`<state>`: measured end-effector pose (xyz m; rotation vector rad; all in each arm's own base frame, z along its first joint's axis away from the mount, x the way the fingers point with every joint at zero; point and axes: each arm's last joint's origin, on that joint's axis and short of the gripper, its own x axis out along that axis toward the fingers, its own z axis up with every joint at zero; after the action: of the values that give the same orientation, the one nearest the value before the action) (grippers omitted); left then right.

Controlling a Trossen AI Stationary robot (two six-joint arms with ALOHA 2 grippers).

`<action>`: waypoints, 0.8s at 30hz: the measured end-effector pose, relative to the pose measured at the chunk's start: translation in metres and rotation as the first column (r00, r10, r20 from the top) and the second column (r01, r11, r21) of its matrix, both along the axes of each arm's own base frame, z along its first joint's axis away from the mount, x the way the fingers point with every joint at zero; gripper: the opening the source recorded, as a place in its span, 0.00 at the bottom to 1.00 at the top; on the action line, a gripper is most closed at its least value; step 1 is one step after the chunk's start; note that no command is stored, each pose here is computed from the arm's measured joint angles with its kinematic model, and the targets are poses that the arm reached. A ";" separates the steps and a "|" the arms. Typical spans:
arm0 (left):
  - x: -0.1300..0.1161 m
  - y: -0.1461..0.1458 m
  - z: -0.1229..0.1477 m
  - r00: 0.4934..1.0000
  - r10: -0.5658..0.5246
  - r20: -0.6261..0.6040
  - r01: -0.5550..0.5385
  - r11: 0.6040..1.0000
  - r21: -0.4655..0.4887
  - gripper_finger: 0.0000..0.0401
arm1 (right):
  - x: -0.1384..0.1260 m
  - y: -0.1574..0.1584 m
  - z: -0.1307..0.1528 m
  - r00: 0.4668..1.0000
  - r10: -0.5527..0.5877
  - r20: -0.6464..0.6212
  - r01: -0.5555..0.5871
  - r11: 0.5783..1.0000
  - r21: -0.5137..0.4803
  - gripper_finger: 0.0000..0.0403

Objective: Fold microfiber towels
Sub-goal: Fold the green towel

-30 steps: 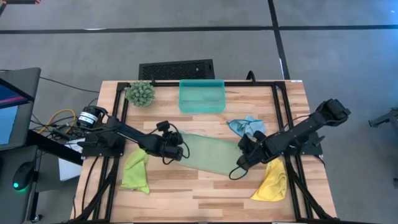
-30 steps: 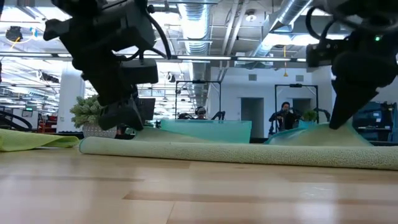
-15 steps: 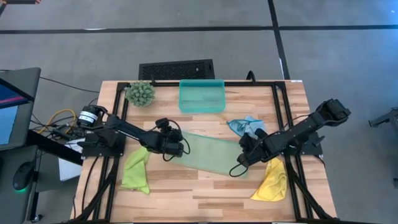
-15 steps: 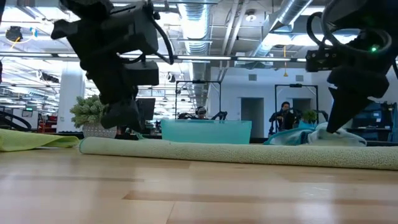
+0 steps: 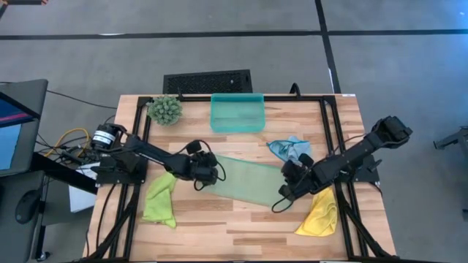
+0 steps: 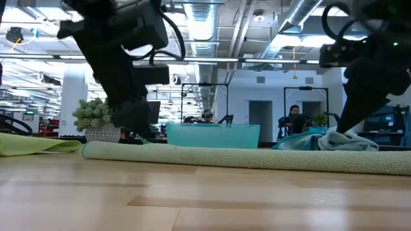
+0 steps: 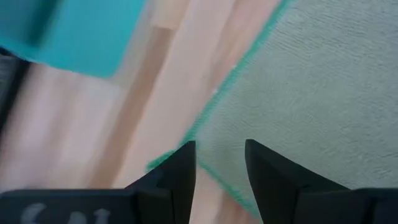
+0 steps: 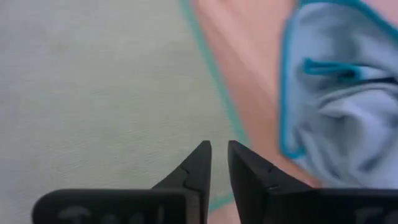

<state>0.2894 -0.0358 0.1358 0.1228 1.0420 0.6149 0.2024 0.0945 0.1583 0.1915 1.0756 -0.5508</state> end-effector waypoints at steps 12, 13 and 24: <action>-0.011 0.017 -0.012 0.998 0.027 -0.060 -0.021 0.994 0.105 0.33 | -0.009 -0.030 -0.024 0.993 -0.093 -0.079 0.092 0.996 -0.018 0.04; -0.011 0.017 -0.009 0.997 0.034 -0.076 -0.024 0.991 0.133 0.33 | -0.009 -0.031 -0.025 0.992 -0.090 -0.085 0.089 0.996 -0.018 0.03; -0.004 -0.014 0.014 0.995 -0.057 -0.086 0.054 0.998 -0.038 0.33 | 0.001 -0.009 -0.008 0.999 0.036 -0.021 -0.036 0.999 -0.019 0.05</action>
<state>0.2853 -0.0502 0.1496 0.1483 1.1298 0.5444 0.2030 0.0851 0.1505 0.1498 1.0911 -0.5316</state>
